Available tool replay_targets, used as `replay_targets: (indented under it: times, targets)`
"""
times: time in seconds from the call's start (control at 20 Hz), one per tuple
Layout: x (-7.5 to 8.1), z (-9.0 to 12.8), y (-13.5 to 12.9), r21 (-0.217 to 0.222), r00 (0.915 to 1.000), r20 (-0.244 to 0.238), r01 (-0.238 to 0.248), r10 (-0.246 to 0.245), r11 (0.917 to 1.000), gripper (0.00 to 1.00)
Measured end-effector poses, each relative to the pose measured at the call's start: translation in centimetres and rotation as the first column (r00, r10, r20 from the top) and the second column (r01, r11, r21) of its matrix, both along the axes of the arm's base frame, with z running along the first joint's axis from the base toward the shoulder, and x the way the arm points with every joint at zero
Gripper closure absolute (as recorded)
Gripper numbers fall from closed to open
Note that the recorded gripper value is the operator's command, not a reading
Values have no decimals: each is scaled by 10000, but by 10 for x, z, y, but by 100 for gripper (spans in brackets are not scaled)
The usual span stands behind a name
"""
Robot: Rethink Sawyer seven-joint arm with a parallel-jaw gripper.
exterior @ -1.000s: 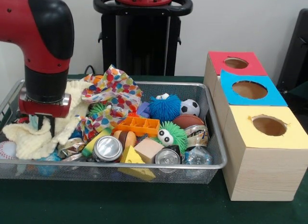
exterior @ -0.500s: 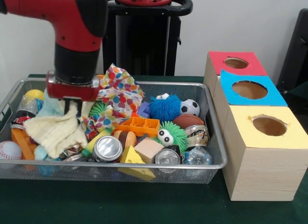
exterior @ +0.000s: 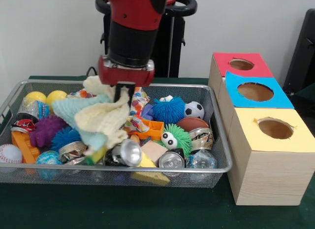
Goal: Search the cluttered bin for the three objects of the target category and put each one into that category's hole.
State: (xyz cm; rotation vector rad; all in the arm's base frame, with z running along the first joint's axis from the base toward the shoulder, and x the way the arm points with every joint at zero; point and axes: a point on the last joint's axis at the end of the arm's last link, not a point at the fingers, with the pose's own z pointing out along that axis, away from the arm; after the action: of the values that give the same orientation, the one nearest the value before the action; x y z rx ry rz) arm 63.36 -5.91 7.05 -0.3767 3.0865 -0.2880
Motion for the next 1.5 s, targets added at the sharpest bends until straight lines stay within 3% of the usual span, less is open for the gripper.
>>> replay_targets:
  times: [0.05, 0.25, 0.6, 1.15, 1.5]
  targets:
    - [1, 7, 17, 83, 10000, -52, -28, 28, 10000, 100]
    - [3, 16, 36, 255, 9999, -114, 48, -45, 9997, 100]
    - [2, 27, 39, 397, 9980, -378, 531, -516, 9978, 100]
    - [-10, 63, 34, 29, 9913, -744, 1088, -1083, 9941, 100]
    - [-18, 103, 66, -346, 9894, -995, 1032, -1062, 9941, 100]
